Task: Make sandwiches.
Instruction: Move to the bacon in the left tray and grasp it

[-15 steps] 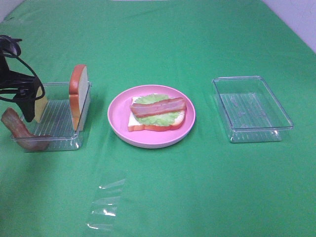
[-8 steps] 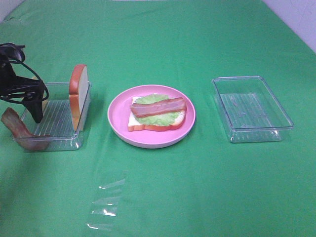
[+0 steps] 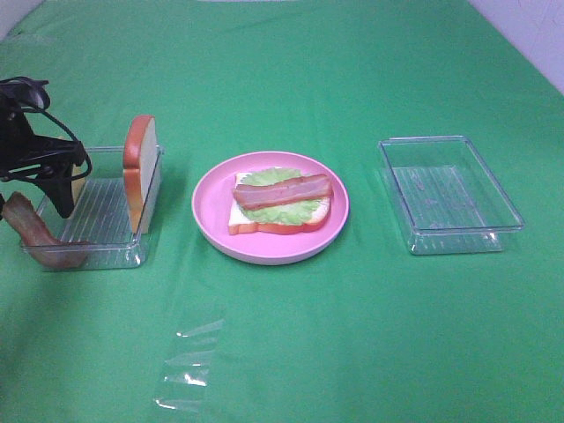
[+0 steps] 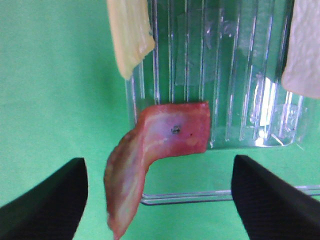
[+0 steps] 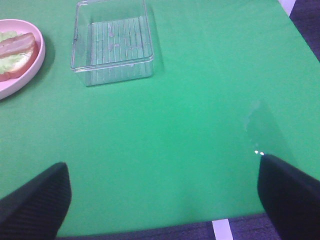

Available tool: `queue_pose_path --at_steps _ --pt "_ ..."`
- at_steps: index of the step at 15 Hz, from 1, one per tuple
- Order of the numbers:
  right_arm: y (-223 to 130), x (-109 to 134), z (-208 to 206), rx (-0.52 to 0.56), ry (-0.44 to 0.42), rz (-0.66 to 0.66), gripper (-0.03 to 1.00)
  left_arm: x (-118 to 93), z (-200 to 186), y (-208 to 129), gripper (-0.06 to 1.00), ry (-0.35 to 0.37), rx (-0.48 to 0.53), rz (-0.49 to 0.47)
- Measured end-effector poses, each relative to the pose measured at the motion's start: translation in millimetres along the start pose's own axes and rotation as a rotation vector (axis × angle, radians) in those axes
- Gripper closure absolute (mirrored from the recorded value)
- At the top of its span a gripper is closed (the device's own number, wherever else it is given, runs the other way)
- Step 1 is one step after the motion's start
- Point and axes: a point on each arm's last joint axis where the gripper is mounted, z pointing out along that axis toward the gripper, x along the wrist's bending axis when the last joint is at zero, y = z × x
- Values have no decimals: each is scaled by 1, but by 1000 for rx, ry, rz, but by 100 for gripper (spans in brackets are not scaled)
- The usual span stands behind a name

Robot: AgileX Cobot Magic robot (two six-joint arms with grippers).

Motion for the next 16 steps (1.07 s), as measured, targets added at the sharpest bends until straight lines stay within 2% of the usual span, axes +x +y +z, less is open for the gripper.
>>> queue_pose_path --at_steps 6,9,12,14,16 --pt "0 0 0 0 0 0 -1 0 0 0 23 0 0 0" --pt "0 0 0 0 0 0 -1 1 0 0 30 10 -1 6" --pt "0 0 0 0 0 0 -1 1 0 0 61 14 1 8" --pt "0 0 0 0 0 0 -1 1 0 -1 91 15 9 9" --pt "0 0 0 0 0 0 -1 2 0 -1 94 21 15 13"
